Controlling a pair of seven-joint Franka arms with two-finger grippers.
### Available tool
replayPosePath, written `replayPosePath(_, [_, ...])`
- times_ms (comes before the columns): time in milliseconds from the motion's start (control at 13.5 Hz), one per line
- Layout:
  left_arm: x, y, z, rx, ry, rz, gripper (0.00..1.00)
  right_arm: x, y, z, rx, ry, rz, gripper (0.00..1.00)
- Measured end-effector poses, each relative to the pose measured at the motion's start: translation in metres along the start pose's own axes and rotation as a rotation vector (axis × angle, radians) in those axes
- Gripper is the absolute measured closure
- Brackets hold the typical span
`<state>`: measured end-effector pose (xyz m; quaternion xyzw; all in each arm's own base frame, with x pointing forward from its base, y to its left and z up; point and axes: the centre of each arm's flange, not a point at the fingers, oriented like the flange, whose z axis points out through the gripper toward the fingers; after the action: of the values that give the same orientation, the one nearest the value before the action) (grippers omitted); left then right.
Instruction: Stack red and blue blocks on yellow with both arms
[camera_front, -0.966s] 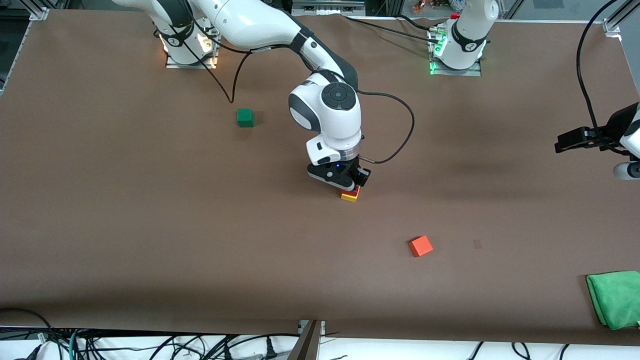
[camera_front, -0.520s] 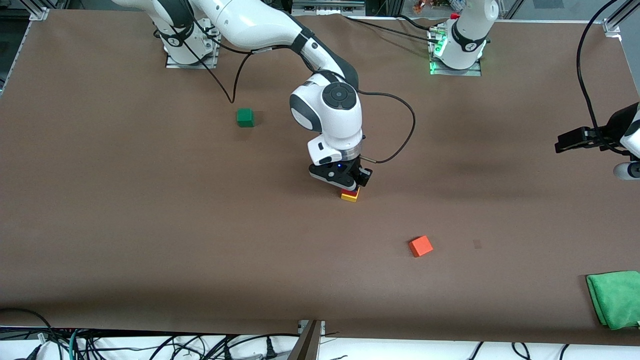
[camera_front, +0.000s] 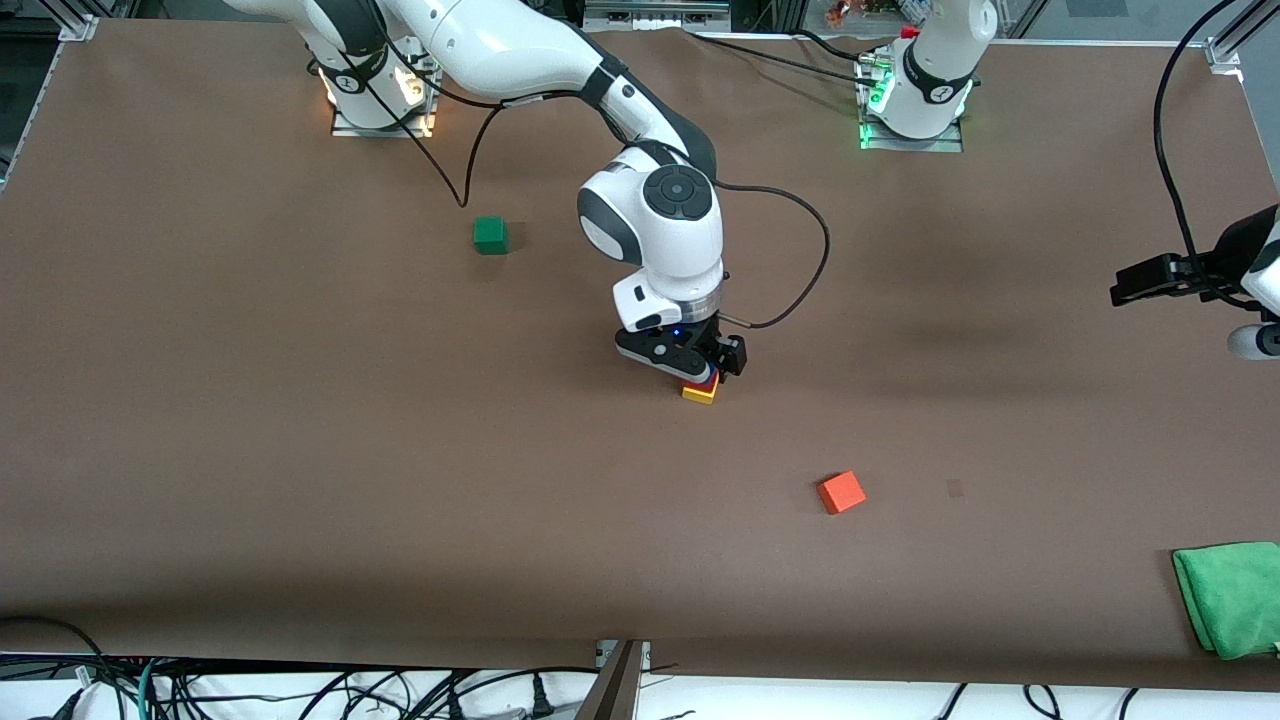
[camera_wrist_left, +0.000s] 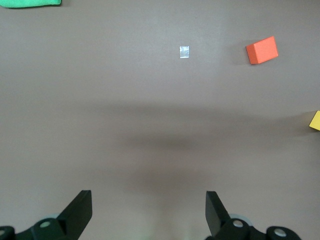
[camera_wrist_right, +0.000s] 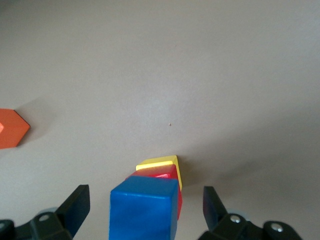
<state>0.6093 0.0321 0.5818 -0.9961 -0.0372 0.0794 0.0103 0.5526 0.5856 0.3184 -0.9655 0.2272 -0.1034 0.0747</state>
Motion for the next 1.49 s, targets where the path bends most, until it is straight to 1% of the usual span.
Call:
replayPosePath(149, [0.000,0.000,0.000,0.000,-0.001,0.000,0.00,0.026,0.005,-0.032,-0.028,-0.003,-0.015,0.00])
replayPosePath(223, [0.001,0.000,0.000,0.000,0.002,0.000,0.00,0.049,0.012,-0.055,-0.039,-0.014,-0.023,0.00])
replayPosePath(446, [0.001,0.000,-0.004,-0.001,0.015,-0.001,0.00,0.128,0.051,-0.122,-0.052,-0.090,-0.079,0.00])
replayPosePath(520, [0.001,-0.001,-0.004,-0.001,0.016,-0.001,0.00,0.152,0.070,-0.139,-0.068,-0.120,-0.108,0.00])
replayPosePath(669, [0.001,-0.001,-0.004,-0.001,0.016,-0.001,0.00,0.193,0.110,-0.165,-0.090,-0.180,-0.165,0.00])
replayPosePath(818, [0.001,-0.001,-0.004,-0.001,0.016,-0.001,0.00,0.224,0.153,-0.190,-0.098,-0.221,-0.233,0.00])
replayPosePath(966, [0.001,-0.001,-0.004,-0.001,0.015,-0.001,0.00,0.241,0.202,-0.219,-0.098,-0.258,-0.300,0.00])
replayPosePath(1189, [0.002,-0.001,-0.004,-0.001,0.014,-0.001,0.00,0.249,0.279,-0.263,-0.094,-0.310,-0.364,0.00])
replayPosePath(1264, [0.002,-0.001,-0.003,-0.001,0.014,-0.001,0.00,0.252,0.304,-0.276,-0.092,-0.320,-0.385,0.00])
replayPosePath(1486, [0.002,-0.001,-0.003,-0.001,0.014,-0.001,0.00,0.257,0.357,-0.299,-0.114,-0.307,-0.446,0.00])
